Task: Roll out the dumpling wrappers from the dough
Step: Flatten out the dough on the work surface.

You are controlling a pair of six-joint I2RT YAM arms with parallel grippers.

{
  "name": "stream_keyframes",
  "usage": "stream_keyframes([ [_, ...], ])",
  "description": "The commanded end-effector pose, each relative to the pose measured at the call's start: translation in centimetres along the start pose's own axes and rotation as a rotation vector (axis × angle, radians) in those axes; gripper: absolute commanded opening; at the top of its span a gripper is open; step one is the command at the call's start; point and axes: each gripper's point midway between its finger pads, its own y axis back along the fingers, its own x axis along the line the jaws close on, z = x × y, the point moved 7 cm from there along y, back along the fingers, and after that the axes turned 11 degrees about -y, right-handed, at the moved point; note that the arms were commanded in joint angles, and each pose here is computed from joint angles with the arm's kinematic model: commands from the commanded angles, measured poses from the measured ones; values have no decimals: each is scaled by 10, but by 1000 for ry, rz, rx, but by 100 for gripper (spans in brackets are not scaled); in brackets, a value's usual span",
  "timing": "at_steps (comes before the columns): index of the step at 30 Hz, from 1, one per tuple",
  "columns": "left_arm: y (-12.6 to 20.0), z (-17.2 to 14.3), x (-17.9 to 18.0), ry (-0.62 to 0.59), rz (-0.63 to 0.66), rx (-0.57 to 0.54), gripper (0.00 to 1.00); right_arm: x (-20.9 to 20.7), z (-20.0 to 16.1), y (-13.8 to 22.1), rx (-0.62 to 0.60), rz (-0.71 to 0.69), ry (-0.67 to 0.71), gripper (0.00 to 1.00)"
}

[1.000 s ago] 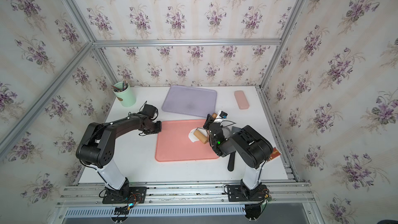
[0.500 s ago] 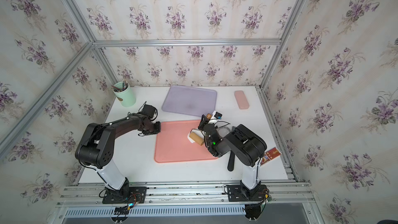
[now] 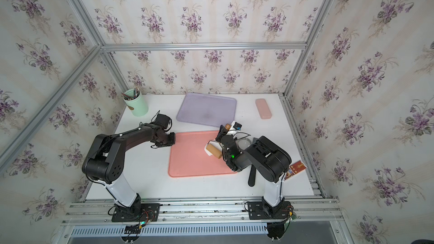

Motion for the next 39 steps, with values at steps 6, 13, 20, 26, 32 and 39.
stream_keyframes([
  [6,-2,-15,5,2,33,65,0,-48,47,-10,-75,-206,126,0],
  [13,0,-13,5,4,33,54,0,-6,-24,15,61,-59,148,0],
  [20,4,-14,5,3,32,44,0,-28,13,4,-27,-151,98,0],
  [26,3,-15,4,4,24,32,0,-30,14,0,-8,-162,134,0],
  [32,8,-10,1,10,-4,-22,0,1,-35,15,109,-51,80,0],
  [39,7,-12,5,3,32,4,0,-26,21,2,-24,-149,56,0],
])
